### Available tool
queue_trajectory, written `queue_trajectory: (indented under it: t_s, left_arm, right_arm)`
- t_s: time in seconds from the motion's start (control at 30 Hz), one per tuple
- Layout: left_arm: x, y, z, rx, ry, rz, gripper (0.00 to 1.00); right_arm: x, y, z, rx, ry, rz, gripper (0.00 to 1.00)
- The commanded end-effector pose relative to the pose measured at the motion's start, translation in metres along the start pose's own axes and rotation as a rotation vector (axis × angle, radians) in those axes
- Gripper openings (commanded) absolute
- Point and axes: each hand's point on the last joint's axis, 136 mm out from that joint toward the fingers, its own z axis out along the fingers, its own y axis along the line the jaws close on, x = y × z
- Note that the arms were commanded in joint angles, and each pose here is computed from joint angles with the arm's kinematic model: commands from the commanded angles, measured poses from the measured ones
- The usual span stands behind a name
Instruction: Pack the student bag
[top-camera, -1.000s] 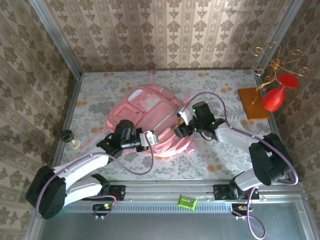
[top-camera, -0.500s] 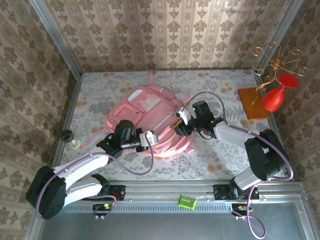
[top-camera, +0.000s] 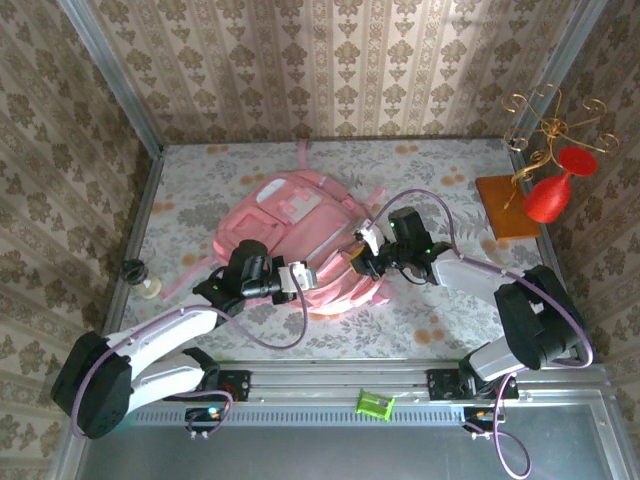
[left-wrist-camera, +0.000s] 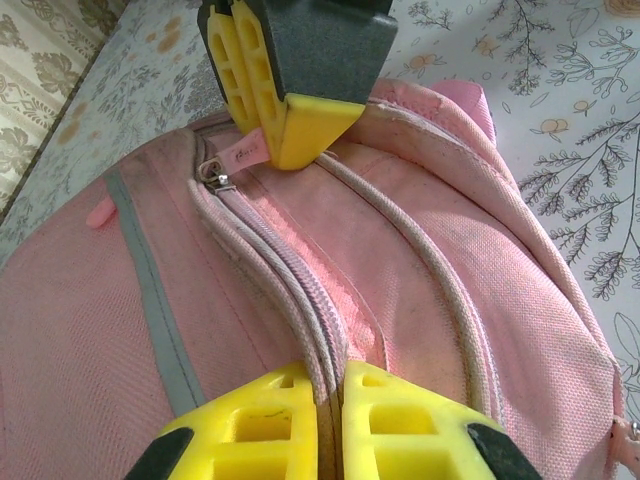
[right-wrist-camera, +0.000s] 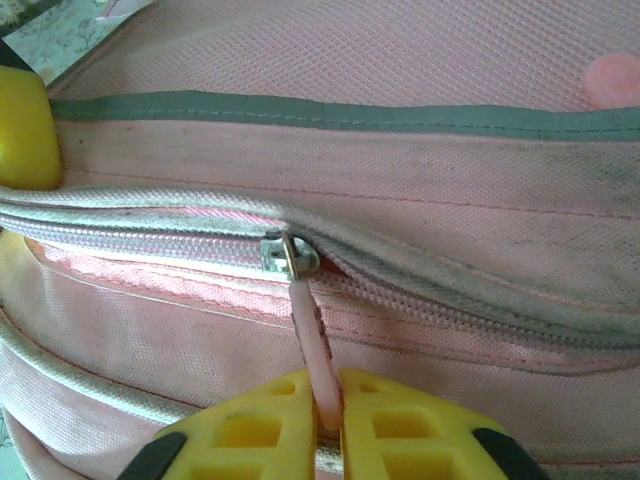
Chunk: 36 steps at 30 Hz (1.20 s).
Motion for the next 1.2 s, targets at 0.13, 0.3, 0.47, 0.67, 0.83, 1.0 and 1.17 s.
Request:
queue_trajectory:
  t_s: [0.13,0.3,0.47,0.67,0.83,1.0,1.17]
  left_arm:
    - [-0.003,0.001,-0.005,-0.013,-0.013,-0.020,0.00]
    - [-0.003,0.002,-0.006,-0.019,-0.013,-0.016,0.00]
    - [-0.004,0.001,-0.006,-0.017,-0.015,-0.016,0.00]
    - [-0.003,-0.001,-0.005,-0.007,-0.012,-0.017,0.00]
    - [0.000,0.000,-0.005,-0.016,0.003,-0.019,0.00]
    - [0.006,0.010,-0.008,-0.073,0.017,-0.044,0.00]
    - [0.011,0.014,-0.010,-0.099,0.010,-0.062,0.00]
  right_arm:
    - [-0.013,0.012,0.001,-0.058,-0.060,-0.051,0.23]
    - [-0.007,0.012,0.006,-0.069,-0.036,-0.046,0.23]
    - [-0.003,0.010,0.010,-0.059,-0.033,-0.045,0.23]
    - [-0.008,0.009,0.020,-0.044,-0.048,-0.063,0.20]
    - [-0.006,0.009,0.014,0.009,-0.056,-0.071,0.05]
    - [0.007,-0.012,-0.008,0.191,-0.017,0.002,0.00]
    - [0.014,-0.034,-0.027,0.330,0.035,0.169,0.00]
